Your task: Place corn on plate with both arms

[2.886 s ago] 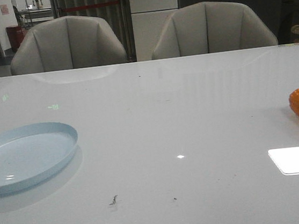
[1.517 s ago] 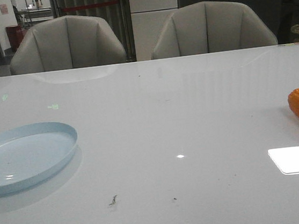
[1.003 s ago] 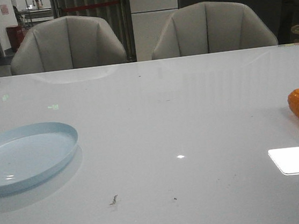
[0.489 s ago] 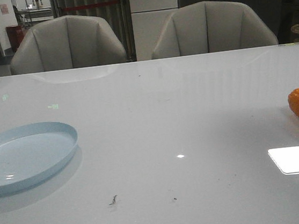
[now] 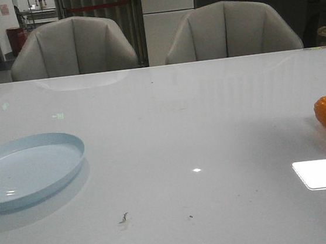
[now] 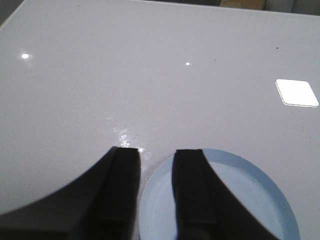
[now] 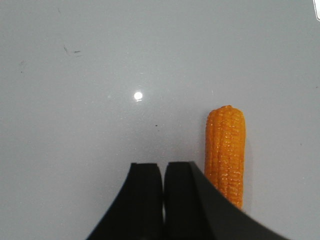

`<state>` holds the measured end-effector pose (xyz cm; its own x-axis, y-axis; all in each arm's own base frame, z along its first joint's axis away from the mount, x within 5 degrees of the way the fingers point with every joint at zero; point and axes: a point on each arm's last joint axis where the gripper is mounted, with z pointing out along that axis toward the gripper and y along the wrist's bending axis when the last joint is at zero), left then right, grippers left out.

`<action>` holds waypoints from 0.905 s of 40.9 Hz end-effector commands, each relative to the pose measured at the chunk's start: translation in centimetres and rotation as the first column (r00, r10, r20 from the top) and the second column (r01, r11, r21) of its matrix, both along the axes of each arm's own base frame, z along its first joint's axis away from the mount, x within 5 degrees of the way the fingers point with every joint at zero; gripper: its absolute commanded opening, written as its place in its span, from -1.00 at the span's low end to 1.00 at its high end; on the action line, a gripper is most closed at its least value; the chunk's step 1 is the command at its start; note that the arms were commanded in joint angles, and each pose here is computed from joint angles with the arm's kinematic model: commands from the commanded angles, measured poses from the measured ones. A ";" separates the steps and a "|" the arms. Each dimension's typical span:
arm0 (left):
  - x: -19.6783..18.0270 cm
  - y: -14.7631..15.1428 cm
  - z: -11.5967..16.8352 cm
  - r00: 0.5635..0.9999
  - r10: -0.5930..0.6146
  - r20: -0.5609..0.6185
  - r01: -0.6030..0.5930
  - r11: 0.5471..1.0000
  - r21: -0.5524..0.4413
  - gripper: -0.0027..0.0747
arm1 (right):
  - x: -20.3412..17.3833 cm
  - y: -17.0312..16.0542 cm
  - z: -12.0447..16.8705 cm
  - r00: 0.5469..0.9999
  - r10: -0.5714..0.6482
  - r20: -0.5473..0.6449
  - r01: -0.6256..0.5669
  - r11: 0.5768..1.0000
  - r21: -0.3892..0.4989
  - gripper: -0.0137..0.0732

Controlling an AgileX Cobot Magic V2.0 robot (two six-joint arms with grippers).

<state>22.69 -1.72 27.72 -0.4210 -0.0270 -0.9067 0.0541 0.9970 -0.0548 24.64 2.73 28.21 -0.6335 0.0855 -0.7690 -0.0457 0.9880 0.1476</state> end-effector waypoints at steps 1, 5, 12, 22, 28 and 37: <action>0.4 0.1 2.0 0.994 0.020 0.112 -0.017 1.000 -0.024 0.14 | 0.6 -0.1 1.7 0.995 -0.015 0.099 0.014 1.000 0.014 0.12; 0.3 0.0 1.5 0.998 0.017 0.058 -0.015 0.999 -0.033 0.17 | 0.8 0.0 1.4 0.996 -0.015 0.087 0.014 1.000 0.013 0.35; 1.9 1.2 -0.6 0.994 0.067 -0.085 -0.070 0.997 -0.035 0.17 | 0.9 0.0 1.1 0.998 -0.013 0.069 0.013 1.000 0.012 0.37; 7.0 2.6 -2.2 0.927 0.063 -0.369 -0.066 0.998 0.004 0.15 | 0.8 0.0 1.0 0.999 -0.010 0.047 0.009 1.000 0.012 0.37; 9.8 2.6 -3.0 0.857 0.033 -0.515 -0.023 0.999 0.025 0.15 | 0.8 0.0 1.0 0.999 -0.010 0.047 0.010 1.000 0.013 0.37; 13.4 2.7 -4.1 0.814 0.020 -0.580 -0.014 1.000 0.015 0.15 | 0.7 0.0 0.9 0.999 -0.009 0.040 0.008 1.000 0.013 0.37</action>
<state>34.84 0.96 21.83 -0.8985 -0.0274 -0.4382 -0.0024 0.9983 -0.0575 25.03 2.82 27.17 -0.6785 0.0831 -0.7299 -0.0398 0.9880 0.1495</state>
